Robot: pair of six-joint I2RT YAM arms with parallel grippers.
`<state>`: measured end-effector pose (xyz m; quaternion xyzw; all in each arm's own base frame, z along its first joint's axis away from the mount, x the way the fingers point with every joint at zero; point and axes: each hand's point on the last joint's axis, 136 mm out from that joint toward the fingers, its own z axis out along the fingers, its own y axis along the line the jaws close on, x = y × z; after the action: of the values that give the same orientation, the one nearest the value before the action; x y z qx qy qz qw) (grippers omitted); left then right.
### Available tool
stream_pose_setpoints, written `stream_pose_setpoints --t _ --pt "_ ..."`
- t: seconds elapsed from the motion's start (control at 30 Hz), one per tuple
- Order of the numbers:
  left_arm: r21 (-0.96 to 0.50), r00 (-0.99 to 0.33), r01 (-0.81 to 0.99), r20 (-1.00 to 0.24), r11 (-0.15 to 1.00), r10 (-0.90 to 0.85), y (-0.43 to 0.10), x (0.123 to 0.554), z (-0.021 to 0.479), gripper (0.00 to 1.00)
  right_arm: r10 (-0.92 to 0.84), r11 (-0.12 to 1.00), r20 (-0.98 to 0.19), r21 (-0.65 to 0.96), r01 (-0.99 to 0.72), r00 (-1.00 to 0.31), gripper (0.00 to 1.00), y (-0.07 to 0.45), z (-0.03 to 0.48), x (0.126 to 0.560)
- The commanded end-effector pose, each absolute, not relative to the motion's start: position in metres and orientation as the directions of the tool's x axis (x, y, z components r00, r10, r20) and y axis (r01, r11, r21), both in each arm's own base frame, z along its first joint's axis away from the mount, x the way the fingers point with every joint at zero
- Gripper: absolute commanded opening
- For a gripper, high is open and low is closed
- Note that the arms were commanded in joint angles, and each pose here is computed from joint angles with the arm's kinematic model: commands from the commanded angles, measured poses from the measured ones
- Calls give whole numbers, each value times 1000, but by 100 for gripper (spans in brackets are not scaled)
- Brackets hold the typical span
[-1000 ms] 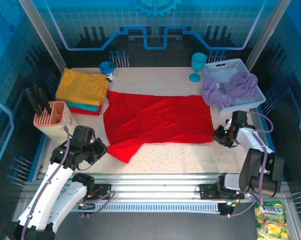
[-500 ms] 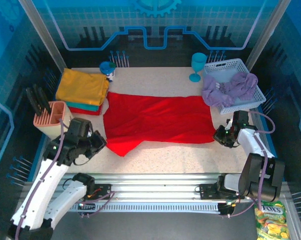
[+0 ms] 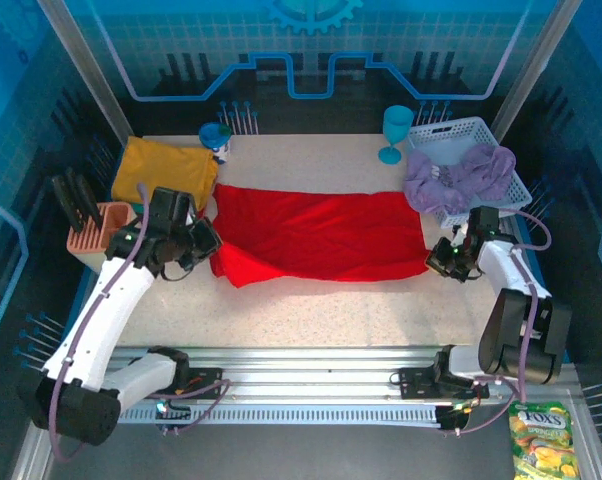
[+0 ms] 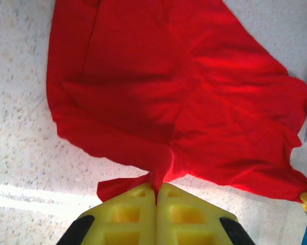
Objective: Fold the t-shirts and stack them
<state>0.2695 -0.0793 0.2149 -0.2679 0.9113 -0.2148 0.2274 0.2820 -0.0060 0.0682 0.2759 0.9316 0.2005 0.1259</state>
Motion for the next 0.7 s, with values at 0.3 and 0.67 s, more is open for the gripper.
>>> stream_pose_setpoints --t 0.3,0.67 --pt "-530 -742 -314 -381 788 -552 -70 331 243 0 553 733 -38 497 465 -832 0 -1 65 325" --pt "-511 -738 -332 -382 793 -555 -61 376 232 0 540 724 2 508 466 -841 0 1 54 369"
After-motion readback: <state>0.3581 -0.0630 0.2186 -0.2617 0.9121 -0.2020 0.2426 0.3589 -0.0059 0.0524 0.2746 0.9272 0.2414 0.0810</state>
